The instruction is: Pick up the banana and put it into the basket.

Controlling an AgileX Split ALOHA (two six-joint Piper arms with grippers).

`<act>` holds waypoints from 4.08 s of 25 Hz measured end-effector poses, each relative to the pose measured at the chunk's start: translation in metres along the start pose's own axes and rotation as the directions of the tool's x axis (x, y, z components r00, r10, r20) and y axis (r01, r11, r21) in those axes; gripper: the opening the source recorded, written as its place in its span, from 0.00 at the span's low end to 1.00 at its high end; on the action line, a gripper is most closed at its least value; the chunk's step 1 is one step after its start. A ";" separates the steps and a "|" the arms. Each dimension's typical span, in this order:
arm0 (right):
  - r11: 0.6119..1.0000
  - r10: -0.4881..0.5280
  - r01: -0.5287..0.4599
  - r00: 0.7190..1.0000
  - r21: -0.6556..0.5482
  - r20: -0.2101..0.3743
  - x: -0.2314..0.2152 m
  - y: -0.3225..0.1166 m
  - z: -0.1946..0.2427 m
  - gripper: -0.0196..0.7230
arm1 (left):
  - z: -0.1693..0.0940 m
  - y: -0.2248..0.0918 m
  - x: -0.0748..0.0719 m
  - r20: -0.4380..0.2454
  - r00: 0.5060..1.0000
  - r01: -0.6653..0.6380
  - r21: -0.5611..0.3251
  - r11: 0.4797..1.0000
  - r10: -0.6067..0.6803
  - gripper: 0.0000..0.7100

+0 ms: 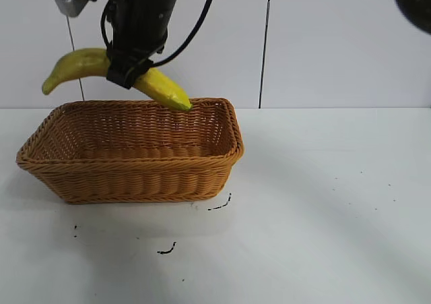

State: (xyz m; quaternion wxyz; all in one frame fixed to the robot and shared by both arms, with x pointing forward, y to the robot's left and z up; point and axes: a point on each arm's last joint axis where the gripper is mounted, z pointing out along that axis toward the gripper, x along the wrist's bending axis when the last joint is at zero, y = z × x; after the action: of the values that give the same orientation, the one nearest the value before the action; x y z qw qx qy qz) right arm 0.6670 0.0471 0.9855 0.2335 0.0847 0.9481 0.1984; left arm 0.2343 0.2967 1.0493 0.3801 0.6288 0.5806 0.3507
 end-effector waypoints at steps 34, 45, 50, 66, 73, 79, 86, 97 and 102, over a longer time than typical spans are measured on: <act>0.995 0.100 -0.100 0.988 0.007 -0.116 0.007 -0.031 0.047 0.87 | 0.000 0.000 0.000 0.000 1.000 0.000 0.000 1.000 0.000 0.98; 0.950 0.310 -0.310 0.951 -0.024 -0.010 -0.021 -0.018 -0.008 0.87 | 0.000 0.000 0.000 0.000 1.000 0.000 0.000 1.000 0.000 0.98; 0.794 0.607 -0.608 0.792 -0.005 0.067 -0.054 -0.036 -0.053 0.87 | 0.000 0.000 0.000 0.000 1.000 0.000 0.000 1.000 0.000 0.98; 0.359 0.862 -0.925 0.379 0.124 0.337 -0.169 -0.251 -0.100 0.87 | 0.000 0.000 0.000 0.000 1.000 0.000 0.000 1.000 0.000 0.98; 0.245 0.903 -0.965 0.261 0.092 0.341 -0.177 -0.289 -0.134 0.87 | 0.000 0.000 0.000 0.000 1.000 0.000 0.000 1.000 0.000 0.98; 0.226 0.914 -0.967 0.252 0.117 0.317 -0.154 -0.278 -0.170 0.87 | 0.000 0.000 0.000 0.000 1.000 0.000 0.000 1.000 0.000 0.98; 0.191 0.927 -0.966 0.235 0.172 0.292 -0.097 -0.270 -0.225 0.87 | 0.000 0.000 0.000 0.000 1.000 0.000 0.000 1.000 0.000 0.98; 0.169 0.927 -0.961 0.230 0.217 0.296 0.046 -0.279 -0.304 0.87 | 0.000 0.000 0.000 0.000 1.000 0.000 0.000 1.000 0.000 0.98; 0.183 0.926 -0.966 0.232 0.182 0.297 0.114 -0.291 -0.319 0.87 | 0.000 0.000 0.000 0.000 1.000 0.000 0.000 1.000 0.000 0.98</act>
State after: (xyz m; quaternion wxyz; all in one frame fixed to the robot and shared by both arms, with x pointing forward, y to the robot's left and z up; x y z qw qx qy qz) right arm 0.3950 -0.2959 1.0771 0.0990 0.7005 0.6941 0.1331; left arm 0.2343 0.2967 1.0493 0.3801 0.6288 0.5806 0.3507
